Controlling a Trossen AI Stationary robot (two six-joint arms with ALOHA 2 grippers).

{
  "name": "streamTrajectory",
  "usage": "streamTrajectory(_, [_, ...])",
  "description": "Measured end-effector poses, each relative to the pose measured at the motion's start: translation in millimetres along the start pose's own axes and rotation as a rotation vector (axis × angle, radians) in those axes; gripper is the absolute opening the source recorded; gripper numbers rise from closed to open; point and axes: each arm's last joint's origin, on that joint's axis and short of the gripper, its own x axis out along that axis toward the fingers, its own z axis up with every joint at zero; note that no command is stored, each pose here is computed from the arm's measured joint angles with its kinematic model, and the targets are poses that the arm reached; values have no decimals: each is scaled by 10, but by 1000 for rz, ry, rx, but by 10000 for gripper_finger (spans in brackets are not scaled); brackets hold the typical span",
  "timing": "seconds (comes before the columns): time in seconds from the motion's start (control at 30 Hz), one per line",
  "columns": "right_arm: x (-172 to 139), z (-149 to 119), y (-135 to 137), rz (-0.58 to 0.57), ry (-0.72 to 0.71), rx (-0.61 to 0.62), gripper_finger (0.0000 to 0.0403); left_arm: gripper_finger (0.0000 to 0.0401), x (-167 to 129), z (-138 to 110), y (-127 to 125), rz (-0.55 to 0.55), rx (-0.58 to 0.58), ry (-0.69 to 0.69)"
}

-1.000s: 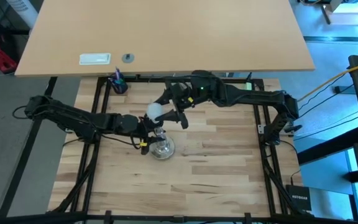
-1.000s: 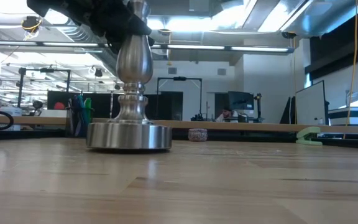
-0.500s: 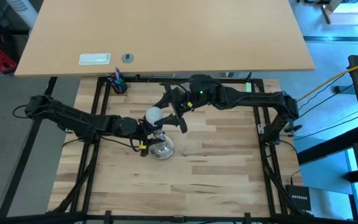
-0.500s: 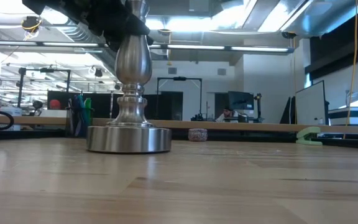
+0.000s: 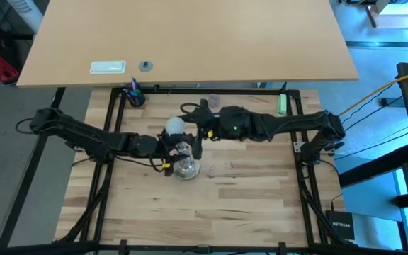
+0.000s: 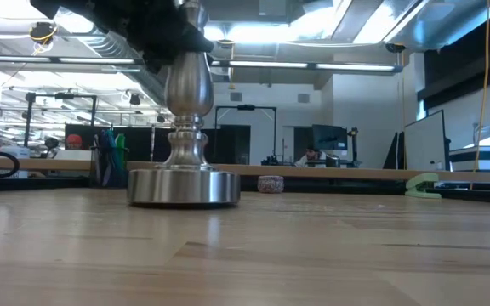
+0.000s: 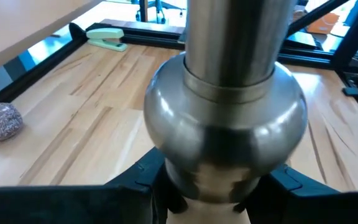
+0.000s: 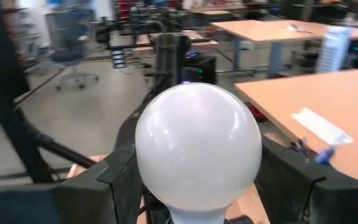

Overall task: Screw lightbulb
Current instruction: Insert the lightbulb into the silver lamp

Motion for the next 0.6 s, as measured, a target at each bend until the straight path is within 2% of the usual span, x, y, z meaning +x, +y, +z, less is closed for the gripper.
streamTrajectory(0.17, [-36,-34,143,-105,-3,104,246,136,2,-12,-110,50,32,-40])
streamTrajectory(0.37, [-104,-66,344,-271,-37,116,246,133,-9,-11,-158,112,66,-73])
streamTrajectory(0.6, [-20,-176,396,-252,-10,129,246,133,58,-8,-184,129,89,-64])
